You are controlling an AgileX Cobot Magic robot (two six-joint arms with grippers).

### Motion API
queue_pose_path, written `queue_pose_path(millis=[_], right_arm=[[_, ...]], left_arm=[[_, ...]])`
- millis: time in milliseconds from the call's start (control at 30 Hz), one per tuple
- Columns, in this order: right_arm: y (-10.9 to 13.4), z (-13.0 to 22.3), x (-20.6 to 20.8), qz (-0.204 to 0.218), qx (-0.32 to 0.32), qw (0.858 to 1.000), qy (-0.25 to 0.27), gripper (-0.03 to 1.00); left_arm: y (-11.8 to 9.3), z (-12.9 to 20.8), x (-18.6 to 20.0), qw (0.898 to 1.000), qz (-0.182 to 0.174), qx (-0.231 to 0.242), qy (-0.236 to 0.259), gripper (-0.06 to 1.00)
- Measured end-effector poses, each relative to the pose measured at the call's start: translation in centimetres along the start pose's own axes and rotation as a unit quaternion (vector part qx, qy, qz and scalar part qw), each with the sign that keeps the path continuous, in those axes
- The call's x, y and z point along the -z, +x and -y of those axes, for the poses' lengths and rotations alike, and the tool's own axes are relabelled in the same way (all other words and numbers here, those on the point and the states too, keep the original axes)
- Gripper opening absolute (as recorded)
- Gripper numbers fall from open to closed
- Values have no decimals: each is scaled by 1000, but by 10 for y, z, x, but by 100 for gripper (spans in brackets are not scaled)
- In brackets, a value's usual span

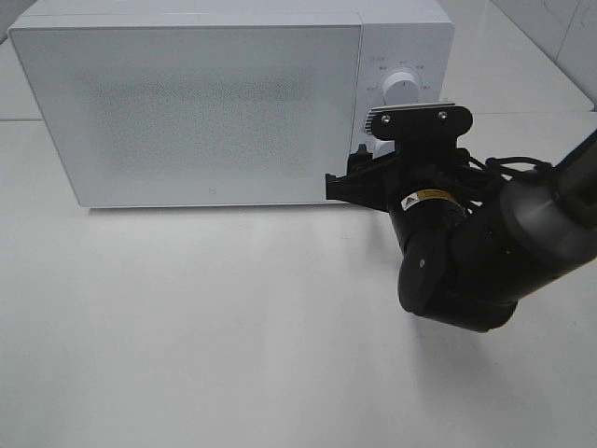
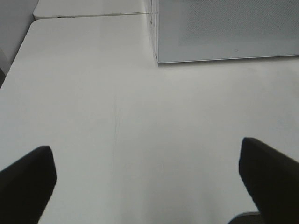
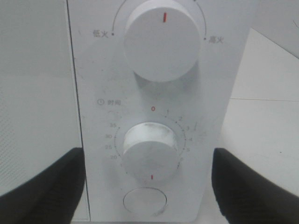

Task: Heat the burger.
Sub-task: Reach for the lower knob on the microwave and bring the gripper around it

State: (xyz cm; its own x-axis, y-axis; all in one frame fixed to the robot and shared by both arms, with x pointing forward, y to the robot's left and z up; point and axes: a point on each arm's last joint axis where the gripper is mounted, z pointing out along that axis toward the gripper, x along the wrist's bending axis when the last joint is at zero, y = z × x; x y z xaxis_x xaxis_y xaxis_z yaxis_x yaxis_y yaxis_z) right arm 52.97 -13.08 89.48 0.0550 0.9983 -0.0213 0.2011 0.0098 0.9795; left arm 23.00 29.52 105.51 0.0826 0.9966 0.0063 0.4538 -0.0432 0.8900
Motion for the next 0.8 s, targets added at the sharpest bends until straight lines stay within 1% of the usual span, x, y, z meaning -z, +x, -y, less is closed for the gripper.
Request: queue_pose_path(millis=[300, 533, 667, 800], right_arm=[[5, 4, -17, 0, -10, 1000, -2, 74], [6, 6, -19, -1, -10, 1000, 1, 74], [6, 13, -27, 5, -7, 1000, 5, 74], [6, 12, -28, 7, -9, 1000, 4, 74]], left_arm=[[0, 0, 0, 1000, 0, 0, 0, 99], [0, 0, 0, 1000, 0, 0, 0, 99], [0, 0, 0, 1000, 0, 0, 0, 99], [0, 0, 0, 1000, 0, 0, 0, 99]])
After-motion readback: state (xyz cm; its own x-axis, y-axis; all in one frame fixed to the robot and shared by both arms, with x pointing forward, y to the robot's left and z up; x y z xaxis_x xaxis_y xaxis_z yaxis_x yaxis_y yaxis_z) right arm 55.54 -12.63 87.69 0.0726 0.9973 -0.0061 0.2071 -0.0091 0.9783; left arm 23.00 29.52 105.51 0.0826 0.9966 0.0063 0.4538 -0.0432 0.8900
